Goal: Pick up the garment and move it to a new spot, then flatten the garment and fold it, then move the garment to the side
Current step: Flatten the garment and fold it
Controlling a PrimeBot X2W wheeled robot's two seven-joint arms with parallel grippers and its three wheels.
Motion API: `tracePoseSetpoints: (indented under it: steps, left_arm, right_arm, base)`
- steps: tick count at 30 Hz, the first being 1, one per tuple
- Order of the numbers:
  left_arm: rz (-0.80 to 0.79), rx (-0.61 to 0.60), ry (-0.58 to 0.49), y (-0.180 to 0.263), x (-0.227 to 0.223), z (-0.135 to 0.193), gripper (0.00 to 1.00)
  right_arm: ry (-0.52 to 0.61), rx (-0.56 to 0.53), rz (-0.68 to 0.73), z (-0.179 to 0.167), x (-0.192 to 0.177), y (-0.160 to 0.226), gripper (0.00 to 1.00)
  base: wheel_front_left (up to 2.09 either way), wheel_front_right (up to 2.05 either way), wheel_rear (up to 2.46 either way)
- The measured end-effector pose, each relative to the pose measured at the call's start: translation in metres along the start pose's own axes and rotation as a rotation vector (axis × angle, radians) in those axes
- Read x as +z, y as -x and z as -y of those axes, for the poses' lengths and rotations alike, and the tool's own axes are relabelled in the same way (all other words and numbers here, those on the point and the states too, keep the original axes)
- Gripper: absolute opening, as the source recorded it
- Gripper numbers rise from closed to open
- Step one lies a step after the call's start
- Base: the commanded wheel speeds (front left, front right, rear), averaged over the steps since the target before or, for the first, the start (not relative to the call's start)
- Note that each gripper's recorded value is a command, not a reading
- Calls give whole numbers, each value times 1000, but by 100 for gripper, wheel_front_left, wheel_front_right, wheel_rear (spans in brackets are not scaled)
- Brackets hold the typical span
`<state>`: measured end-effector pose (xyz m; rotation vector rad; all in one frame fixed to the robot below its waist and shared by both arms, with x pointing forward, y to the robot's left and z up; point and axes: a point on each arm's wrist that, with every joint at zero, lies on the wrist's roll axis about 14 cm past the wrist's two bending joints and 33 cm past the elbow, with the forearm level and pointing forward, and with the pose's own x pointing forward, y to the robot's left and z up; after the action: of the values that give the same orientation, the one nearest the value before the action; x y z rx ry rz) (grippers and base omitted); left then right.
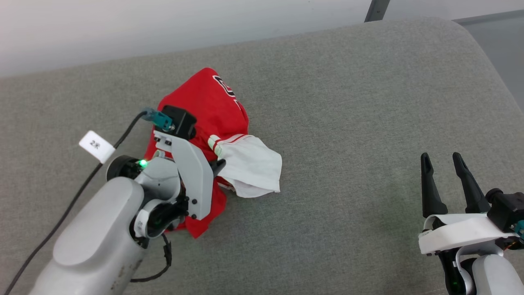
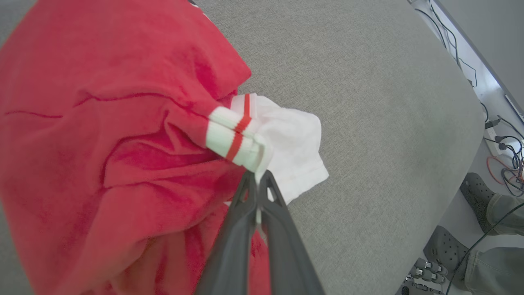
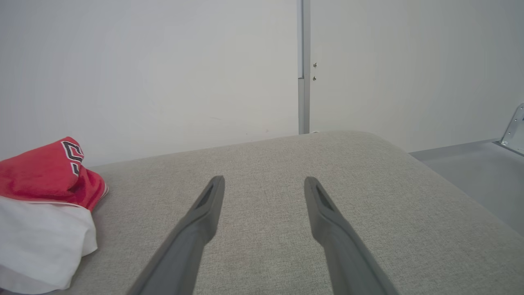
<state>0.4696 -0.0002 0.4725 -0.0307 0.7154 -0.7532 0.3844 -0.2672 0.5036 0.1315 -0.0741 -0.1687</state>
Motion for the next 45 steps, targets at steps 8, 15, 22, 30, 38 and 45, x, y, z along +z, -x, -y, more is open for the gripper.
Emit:
tracePoseSetpoints:
  steps: [8,15,22,30,38,45]
  left_arm:
    - [48,41,8,23,16,-12,0]
    - [102,160,12,69,23,-43,0]
    - [95,343,35,123,1,-90,0]
    - [19,529,107,164,-48,-137,0]
    - [-82,614,182,174,-99,-167,0]
    - [-164,656,220,170,-134,-186,0]
  right_arm:
    - [-1,3,-1,0,-1,-2,100]
    - [-7,25,-13,-8,-6,-4,100]
    - [-13,59,-25,-19,-11,-5,100]
    - [-10,97,-15,-31,-8,-7,100]
    - [-4,110,-19,-33,-8,-6,100]
    - [-6,97,-31,-28,-12,-5,100]
  base:
    - [0,0,0]
    - [0,0,0]
    - [0,0,0]
    - [0,0,0]
    - [0,0,0]
    - [0,0,0]
